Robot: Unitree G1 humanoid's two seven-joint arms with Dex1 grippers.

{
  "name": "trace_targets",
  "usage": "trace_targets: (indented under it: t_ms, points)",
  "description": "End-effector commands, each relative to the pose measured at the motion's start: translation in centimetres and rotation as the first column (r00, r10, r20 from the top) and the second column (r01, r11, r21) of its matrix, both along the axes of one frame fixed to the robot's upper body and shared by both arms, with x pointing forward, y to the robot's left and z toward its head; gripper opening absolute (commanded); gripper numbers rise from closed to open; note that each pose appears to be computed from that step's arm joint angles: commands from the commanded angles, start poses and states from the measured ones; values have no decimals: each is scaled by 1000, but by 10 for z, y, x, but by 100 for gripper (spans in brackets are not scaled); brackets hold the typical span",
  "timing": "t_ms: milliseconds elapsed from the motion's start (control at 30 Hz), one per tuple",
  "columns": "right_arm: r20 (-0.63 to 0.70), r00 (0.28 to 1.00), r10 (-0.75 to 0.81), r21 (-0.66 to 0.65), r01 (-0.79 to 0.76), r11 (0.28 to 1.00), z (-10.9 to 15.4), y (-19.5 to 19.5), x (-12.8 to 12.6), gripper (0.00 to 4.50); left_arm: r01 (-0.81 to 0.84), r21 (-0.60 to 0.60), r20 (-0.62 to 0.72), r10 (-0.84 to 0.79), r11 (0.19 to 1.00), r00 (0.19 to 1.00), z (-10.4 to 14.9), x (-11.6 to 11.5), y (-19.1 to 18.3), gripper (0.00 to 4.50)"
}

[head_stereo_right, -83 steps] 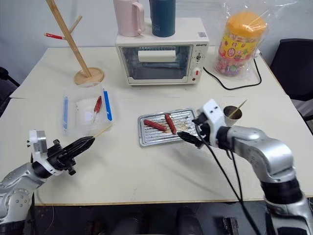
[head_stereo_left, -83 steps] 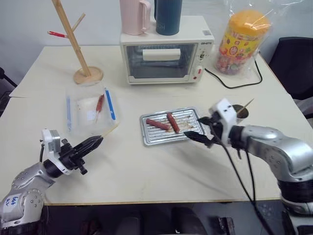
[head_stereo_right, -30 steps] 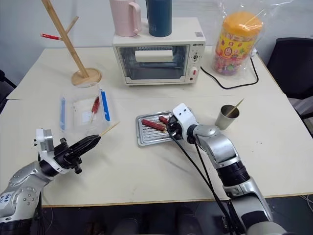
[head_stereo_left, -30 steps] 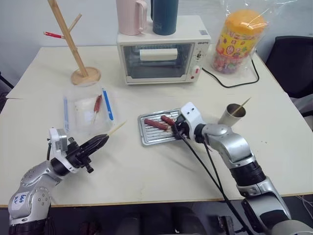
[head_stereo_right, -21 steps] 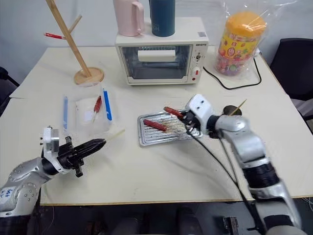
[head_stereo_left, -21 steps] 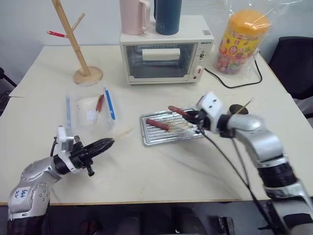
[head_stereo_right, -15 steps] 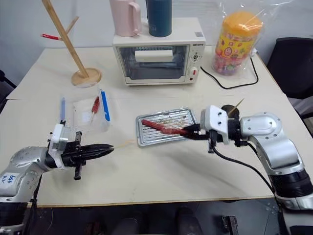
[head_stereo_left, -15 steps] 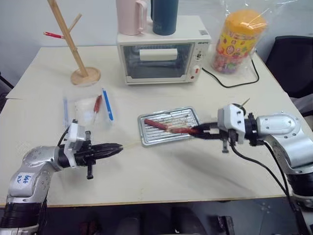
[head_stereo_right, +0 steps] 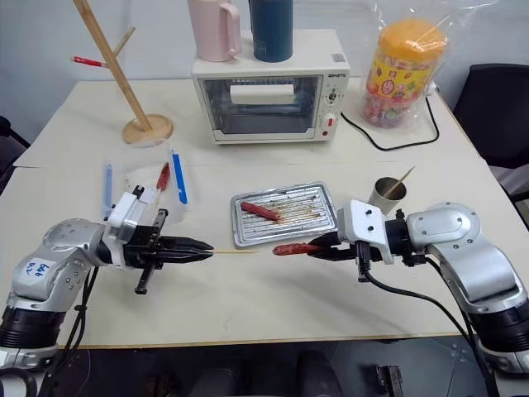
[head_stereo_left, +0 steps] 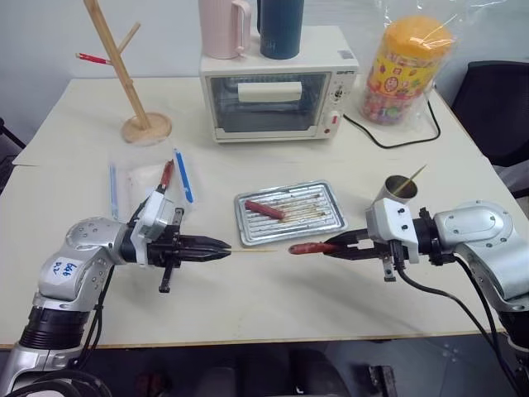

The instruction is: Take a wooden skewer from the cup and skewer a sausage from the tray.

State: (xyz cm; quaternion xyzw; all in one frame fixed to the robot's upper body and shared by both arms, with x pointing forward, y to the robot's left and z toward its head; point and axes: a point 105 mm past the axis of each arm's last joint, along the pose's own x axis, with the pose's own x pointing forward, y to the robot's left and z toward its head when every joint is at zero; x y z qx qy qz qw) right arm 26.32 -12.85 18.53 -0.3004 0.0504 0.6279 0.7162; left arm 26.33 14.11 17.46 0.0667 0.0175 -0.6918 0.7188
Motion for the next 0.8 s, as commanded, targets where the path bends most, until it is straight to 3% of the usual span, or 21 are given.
trace_targets:
  t_ms: [33,800]
  points:
    - [39,999,6,20,-6,1000,11,2,-4,54,-4,5,34,4,1000,999,4,2,-2,0]
    - [38,999,21,32,-22,999,15,12,-2,54,0,-4,23,0,1000,1000,0,3,-14,0]
